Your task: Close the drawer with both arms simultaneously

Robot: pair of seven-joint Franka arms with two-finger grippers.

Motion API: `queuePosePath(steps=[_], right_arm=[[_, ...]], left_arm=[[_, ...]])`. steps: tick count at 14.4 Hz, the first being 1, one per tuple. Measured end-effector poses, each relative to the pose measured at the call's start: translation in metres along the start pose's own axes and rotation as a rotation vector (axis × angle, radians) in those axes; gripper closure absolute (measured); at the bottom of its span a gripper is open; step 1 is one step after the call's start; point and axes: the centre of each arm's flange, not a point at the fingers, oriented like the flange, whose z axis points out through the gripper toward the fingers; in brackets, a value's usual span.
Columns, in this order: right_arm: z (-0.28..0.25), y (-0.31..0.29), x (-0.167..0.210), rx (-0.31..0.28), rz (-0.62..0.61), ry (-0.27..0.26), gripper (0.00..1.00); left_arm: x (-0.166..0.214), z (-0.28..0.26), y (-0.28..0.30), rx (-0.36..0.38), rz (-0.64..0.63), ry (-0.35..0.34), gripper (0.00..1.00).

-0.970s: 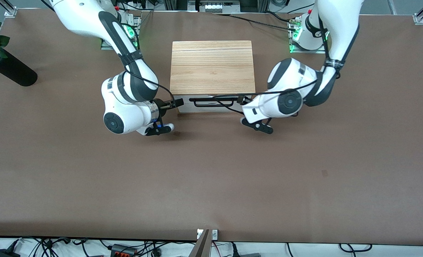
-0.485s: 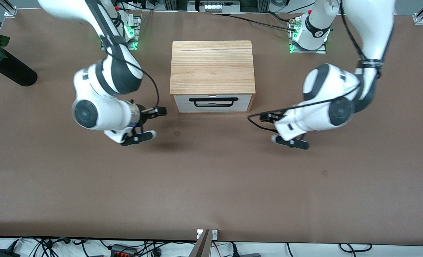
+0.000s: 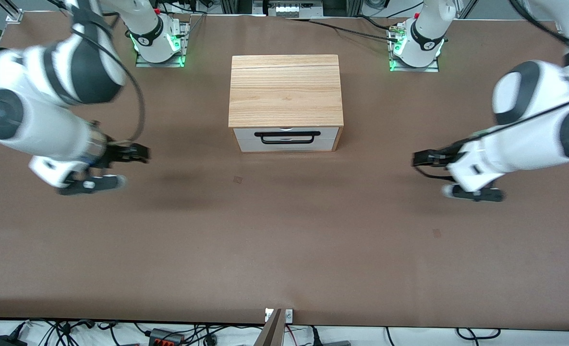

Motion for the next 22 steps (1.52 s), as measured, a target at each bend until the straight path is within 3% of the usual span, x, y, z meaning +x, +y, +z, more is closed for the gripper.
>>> queuePosePath(steps=[4, 7, 12, 16, 18, 22], right_arm=[[-0.064, 0.042, -0.030, -0.010, 0.067, -0.012, 0.00], [-0.052, 0.064, -0.042, 0.031, 0.083, -0.045, 0.00], [-0.026, 0.094, -0.079, 0.081, 0.119, 0.098, 0.00], [-0.049, 0.105, -0.116, 0.065, 0.137, 0.080, 0.00], [-0.060, 0.107, -0.121, 0.047, 0.136, 0.089, 0.00], [-0.057, 0.113, -0.120, 0.045, 0.149, 0.067, 0.00]], left_arm=[[-0.008, -0.043, -0.022, 0.075, -0.027, 0.018, 0.00], [-0.010, -0.067, -0.044, 0.078, -0.063, 0.054, 0.00], [-0.037, -0.098, -0.058, 0.114, -0.106, 0.105, 0.00], [-0.066, -0.088, -0.049, 0.179, -0.087, 0.134, 0.00], [-0.073, -0.085, -0.046, 0.215, -0.076, 0.136, 0.00], [-0.073, -0.081, -0.048, 0.219, -0.077, 0.131, 0.00]])
